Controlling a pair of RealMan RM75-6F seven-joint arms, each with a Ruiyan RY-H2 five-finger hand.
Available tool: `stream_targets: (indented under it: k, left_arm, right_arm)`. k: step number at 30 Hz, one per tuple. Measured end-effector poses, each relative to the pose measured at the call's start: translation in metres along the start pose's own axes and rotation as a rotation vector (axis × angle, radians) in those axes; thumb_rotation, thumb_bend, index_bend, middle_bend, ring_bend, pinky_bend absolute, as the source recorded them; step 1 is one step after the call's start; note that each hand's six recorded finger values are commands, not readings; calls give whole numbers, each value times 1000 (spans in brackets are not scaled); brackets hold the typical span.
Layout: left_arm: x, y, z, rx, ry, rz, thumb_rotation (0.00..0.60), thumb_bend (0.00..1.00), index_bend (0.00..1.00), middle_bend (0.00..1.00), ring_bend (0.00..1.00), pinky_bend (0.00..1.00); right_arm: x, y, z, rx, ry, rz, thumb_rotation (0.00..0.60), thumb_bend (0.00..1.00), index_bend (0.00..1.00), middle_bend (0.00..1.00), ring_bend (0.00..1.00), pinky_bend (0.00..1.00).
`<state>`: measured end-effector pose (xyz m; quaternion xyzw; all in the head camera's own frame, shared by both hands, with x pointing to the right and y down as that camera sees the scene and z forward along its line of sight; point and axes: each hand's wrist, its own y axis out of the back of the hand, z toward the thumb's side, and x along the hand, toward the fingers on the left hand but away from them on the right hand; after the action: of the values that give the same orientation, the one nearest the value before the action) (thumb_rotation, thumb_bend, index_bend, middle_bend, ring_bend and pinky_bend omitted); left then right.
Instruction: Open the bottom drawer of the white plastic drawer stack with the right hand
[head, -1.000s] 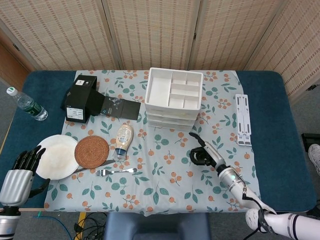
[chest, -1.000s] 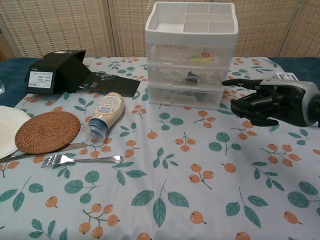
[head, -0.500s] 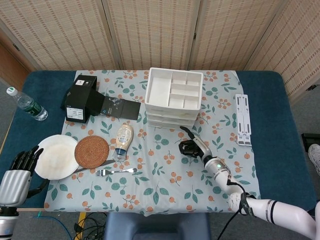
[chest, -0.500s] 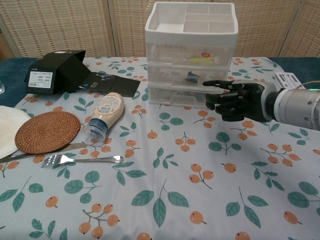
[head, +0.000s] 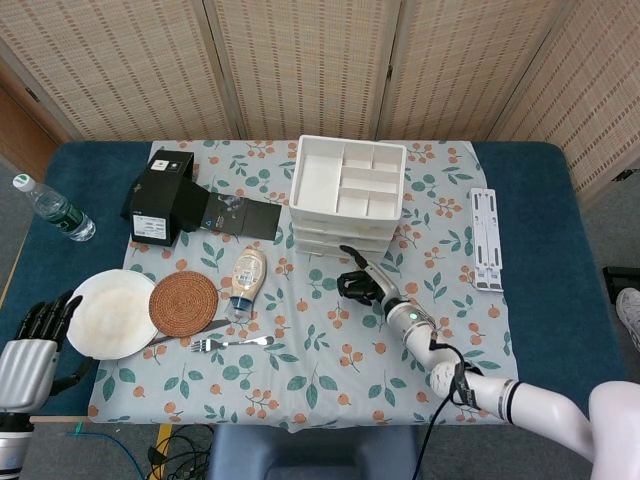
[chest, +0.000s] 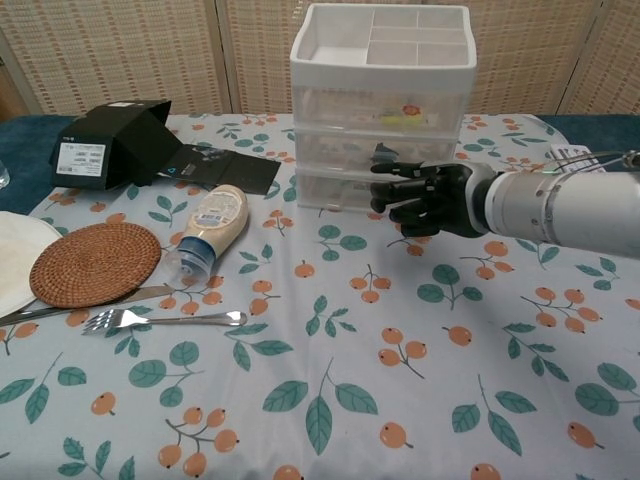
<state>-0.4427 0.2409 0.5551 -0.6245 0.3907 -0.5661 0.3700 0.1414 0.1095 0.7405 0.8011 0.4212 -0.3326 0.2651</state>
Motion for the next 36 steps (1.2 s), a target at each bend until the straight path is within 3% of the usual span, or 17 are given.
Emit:
stream_targets:
  k: [14, 36]
  left_arm:
    - [0, 2, -4, 1, 13, 2, 600, 255, 56, 72, 111, 92]
    - [1, 3, 0, 15, 11, -10, 600, 255, 57, 72, 111, 93]
  right_arm:
    - [-23, -8, 7, 3, -7, 0, 600, 556, 4, 686, 886, 962]
    - [-32, -11, 9, -1, 12, 6, 600, 579, 4, 686, 886, 963]
